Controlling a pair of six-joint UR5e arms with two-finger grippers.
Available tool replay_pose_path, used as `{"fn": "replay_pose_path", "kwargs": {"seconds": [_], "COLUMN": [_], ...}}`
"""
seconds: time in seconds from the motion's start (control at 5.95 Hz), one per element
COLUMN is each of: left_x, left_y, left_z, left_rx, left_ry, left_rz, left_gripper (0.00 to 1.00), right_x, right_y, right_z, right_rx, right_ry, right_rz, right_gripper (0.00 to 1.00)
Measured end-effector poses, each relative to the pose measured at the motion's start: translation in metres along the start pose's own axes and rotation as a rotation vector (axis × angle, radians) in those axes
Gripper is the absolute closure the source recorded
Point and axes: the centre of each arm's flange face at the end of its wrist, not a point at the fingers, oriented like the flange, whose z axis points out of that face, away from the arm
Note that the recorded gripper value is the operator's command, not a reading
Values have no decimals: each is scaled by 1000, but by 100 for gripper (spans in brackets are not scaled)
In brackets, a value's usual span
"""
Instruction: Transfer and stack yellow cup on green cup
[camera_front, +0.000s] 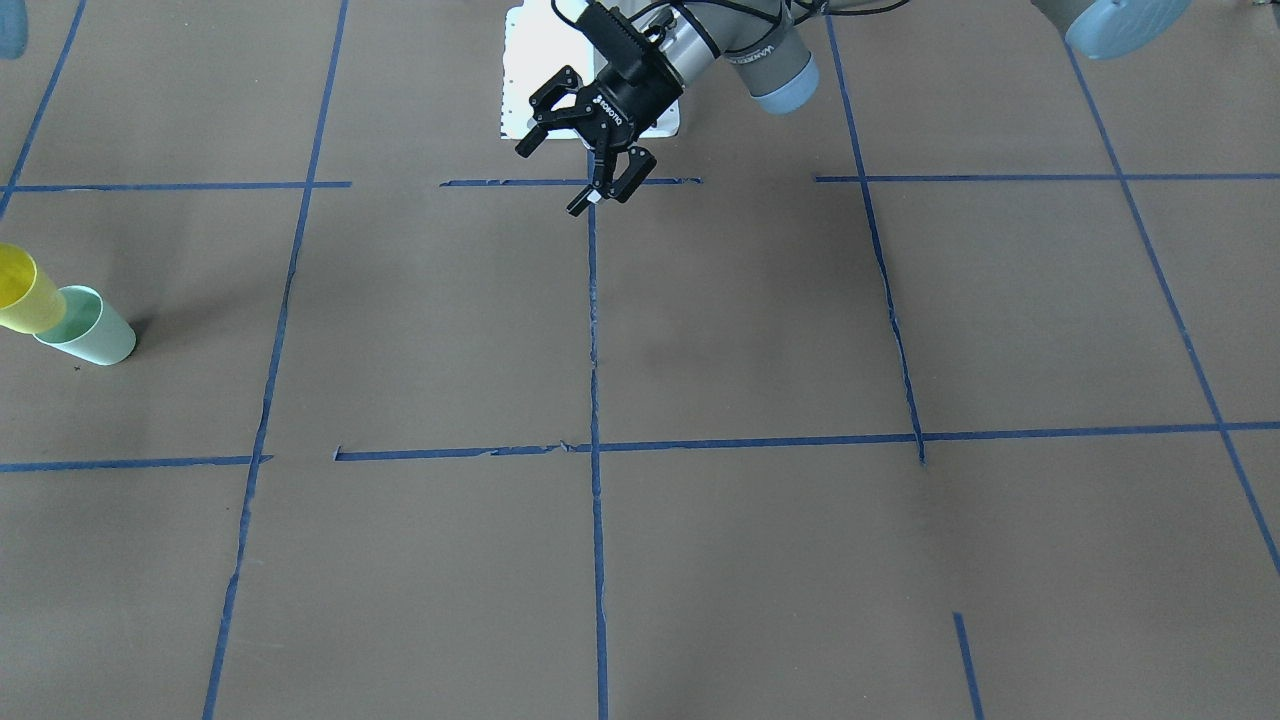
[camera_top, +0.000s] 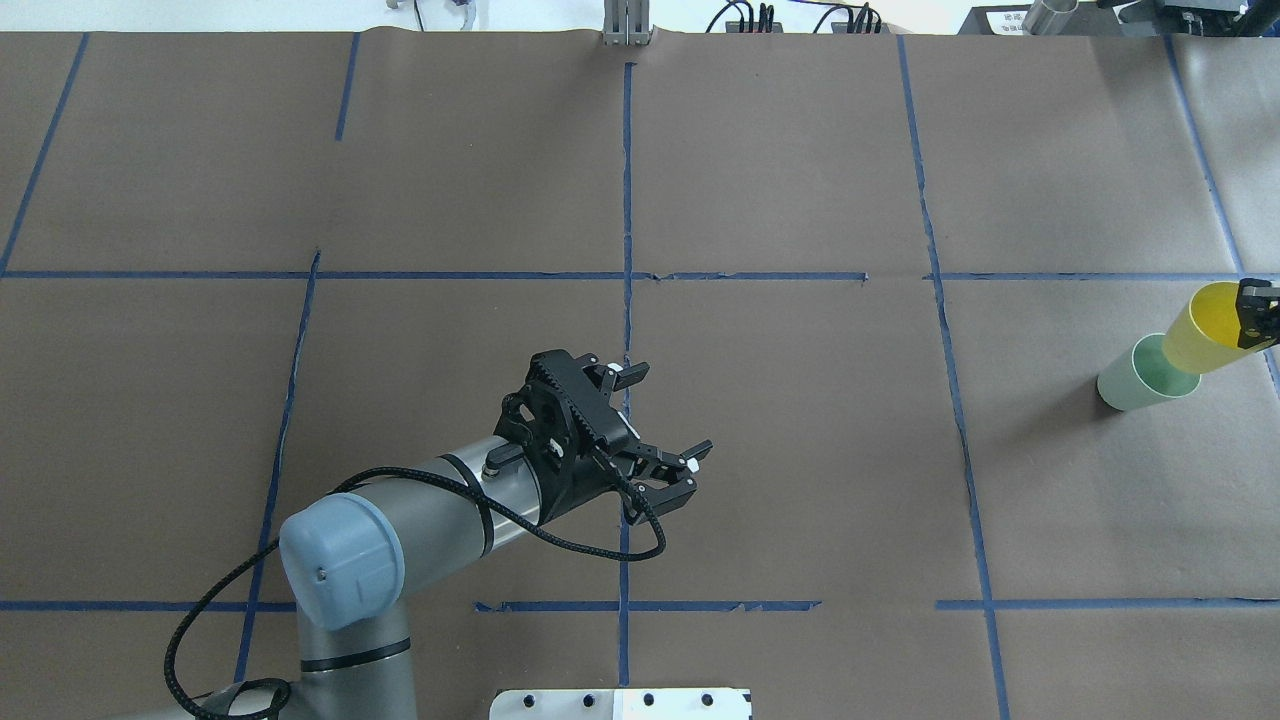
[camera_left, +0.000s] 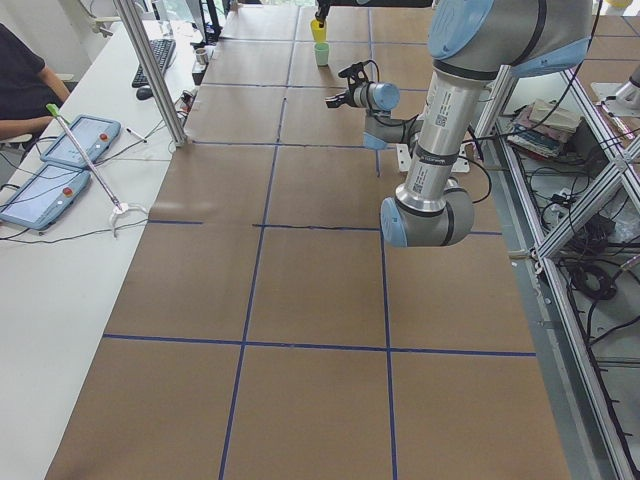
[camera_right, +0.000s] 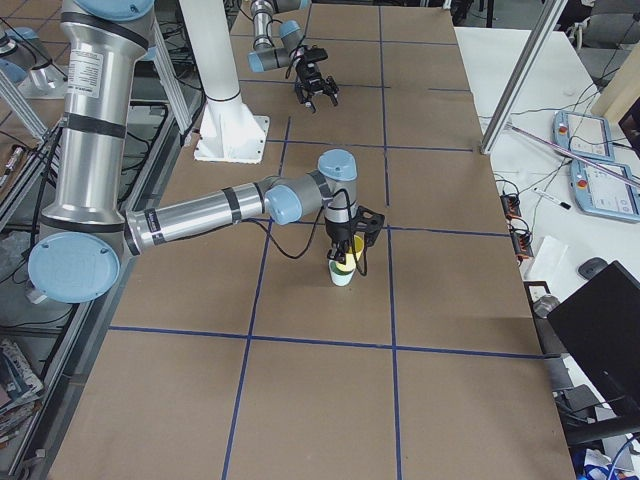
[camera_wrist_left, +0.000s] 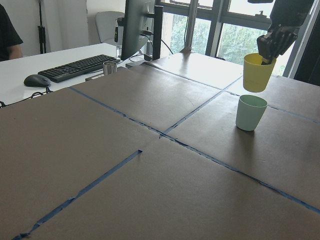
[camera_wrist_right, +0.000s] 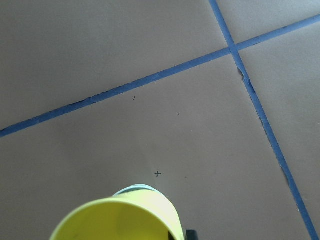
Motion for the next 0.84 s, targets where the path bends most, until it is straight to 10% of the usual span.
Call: {"fn": "replay_pose_path", "kwargs": {"seconds": [0.17, 0.34, 0.84], "left_x": [0, 0, 2], "left_y": [0, 0, 1], "left_z": [0, 0, 0], "left_rx": [0, 0, -2], "left_ry": [0, 0, 2], "left_rz": [0, -1, -7], "left_gripper": [1, 1, 1], "right_x": [-2, -3, -6], "right_y": [2, 3, 5], "right_z": [3, 4, 6], "right_rx": [-9, -14, -20], "right_ry": [1, 0, -6], "right_rz": [-8, -13, -25], "right_gripper": [81, 1, 0]}}
